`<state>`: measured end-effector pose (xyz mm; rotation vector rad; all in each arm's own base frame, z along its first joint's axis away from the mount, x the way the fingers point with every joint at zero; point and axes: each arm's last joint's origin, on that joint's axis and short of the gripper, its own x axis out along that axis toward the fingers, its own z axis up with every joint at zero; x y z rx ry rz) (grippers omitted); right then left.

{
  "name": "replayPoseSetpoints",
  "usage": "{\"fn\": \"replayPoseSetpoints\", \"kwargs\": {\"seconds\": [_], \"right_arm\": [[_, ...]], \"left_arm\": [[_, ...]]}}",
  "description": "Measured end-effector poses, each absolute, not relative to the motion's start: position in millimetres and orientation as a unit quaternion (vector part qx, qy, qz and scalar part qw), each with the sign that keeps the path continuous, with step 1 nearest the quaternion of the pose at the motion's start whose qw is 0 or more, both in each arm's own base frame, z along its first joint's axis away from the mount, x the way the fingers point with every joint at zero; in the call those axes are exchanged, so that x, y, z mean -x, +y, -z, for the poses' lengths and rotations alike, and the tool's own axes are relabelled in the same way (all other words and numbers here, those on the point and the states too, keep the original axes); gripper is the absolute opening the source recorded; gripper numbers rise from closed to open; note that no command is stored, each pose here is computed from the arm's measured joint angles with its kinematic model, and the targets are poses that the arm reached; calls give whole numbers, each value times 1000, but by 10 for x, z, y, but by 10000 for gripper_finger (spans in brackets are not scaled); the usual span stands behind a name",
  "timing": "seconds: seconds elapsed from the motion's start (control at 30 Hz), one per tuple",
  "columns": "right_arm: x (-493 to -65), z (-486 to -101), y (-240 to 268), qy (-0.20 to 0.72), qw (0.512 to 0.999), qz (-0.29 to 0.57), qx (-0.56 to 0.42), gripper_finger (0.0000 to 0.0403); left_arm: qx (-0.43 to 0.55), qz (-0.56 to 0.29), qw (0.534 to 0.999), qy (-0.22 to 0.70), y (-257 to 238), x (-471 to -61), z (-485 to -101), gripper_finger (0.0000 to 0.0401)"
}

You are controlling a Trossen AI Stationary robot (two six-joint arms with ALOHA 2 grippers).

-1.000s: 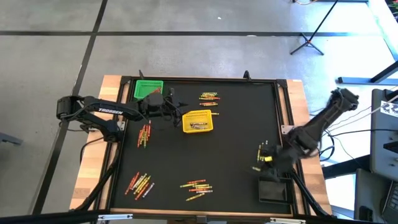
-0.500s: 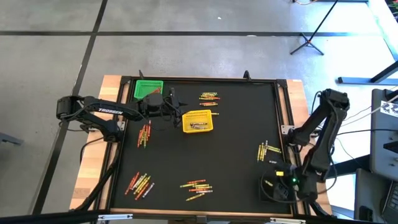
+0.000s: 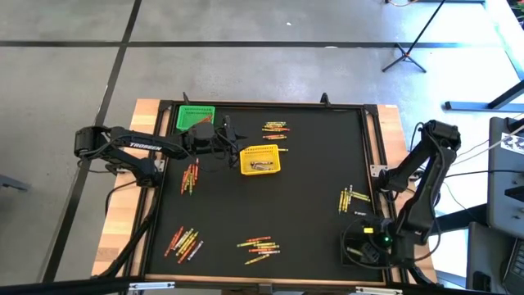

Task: Sort crayons
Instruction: Put the green crayon into the black bin

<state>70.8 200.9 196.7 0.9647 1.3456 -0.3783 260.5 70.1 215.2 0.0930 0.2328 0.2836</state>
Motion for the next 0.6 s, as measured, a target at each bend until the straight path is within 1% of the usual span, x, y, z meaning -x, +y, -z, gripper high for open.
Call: {"fn": "replayPoseSetpoints", "kwargs": {"seconds": [0.1, 0.17, 0.3, 0.4, 0.5, 0.6], "right_arm": [[-718, -2045, 1969, 598, 654, 150, -438, 132], [-761, -2113, 1908, 585, 666, 134, -444, 134], [-869, -2250, 1728, 524, 730, 103, -428, 132], [-1004, -2321, 1560, 465, 783, 107, -399, 130], [-1144, -2359, 1389, 422, 832, 119, -339, 130], [-1308, -2367, 1229, 399, 867, 136, -267, 130]], "left_arm": [[-46, -141, 982, 116, 701, -2605, -2152, 107], [-46, -141, 982, 116, 701, -2606, -2152, 107], [-46, -141, 982, 116, 701, -2606, -2152, 107], [-43, -141, 982, 116, 700, -2605, -2151, 107], [-40, -141, 982, 119, 700, -2604, -2144, 107], [-40, -141, 982, 120, 700, -2603, -2142, 107]]}}
